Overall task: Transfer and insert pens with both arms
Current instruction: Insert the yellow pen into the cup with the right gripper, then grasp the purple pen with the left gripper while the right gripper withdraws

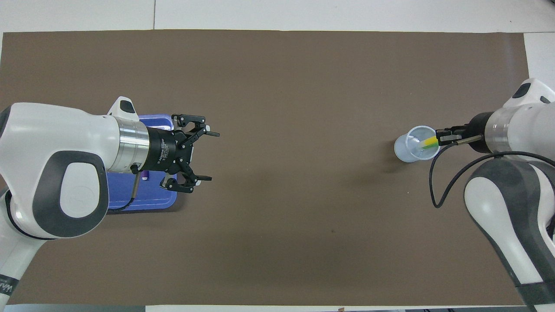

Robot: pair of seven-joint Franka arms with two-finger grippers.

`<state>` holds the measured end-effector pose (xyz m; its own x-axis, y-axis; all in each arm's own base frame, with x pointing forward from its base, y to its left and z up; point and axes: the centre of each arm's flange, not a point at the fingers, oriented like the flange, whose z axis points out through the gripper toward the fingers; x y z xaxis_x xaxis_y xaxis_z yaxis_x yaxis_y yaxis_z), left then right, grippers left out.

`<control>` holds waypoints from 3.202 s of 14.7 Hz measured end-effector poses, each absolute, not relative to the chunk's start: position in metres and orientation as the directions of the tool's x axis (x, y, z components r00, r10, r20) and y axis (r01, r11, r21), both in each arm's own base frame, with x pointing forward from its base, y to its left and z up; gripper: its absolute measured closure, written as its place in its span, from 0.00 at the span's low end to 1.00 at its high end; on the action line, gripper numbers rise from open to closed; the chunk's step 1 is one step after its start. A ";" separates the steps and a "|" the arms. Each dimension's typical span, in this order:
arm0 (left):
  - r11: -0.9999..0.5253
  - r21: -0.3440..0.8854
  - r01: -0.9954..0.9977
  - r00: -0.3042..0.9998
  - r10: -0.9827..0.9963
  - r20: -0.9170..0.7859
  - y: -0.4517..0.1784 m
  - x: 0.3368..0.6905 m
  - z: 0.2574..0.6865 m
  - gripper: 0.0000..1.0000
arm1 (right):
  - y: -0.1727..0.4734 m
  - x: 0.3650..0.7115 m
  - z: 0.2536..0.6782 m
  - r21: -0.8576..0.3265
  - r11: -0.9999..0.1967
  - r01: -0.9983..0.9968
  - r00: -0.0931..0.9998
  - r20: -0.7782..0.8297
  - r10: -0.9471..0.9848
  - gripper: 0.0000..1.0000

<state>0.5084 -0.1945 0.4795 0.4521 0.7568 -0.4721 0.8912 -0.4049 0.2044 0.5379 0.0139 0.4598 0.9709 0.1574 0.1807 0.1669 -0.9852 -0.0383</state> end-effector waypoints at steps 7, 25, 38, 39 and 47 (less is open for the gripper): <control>-0.911 0.177 0.373 0.924 0.348 -0.155 -0.121 0.527 0.431 0.00 | 0.014 0.542 0.410 -0.041 -0.986 0.163 0.976 0.155 0.155 0.82; -0.955 0.033 -0.296 0.954 -0.297 -0.032 -0.096 0.550 0.311 0.07 | 0.018 0.554 0.460 -0.044 -0.983 0.176 0.972 0.164 0.166 0.00; -0.963 -0.030 -0.267 0.964 -0.266 -0.015 -0.091 0.559 0.296 0.80 | 0.014 0.549 0.621 0.019 -1.000 0.014 0.998 0.065 0.015 0.00; -0.963 -0.031 -0.266 0.964 -0.266 -0.015 -0.090 0.560 0.296 0.91 | 0.014 0.548 0.625 0.024 -1.000 0.012 0.998 0.056 0.014 0.00; -0.966 -0.026 -0.258 0.966 -0.257 -0.024 -0.086 0.569 0.297 0.86 | 0.014 0.549 0.623 0.025 -1.000 0.002 0.999 0.037 0.003 0.00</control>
<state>0.5693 -0.0860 0.2967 0.9661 -0.2570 -0.0243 -0.2576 -0.9659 -0.0260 0.5493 0.0140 0.6229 0.9993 0.0028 0.0370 0.0019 -0.9997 0.0254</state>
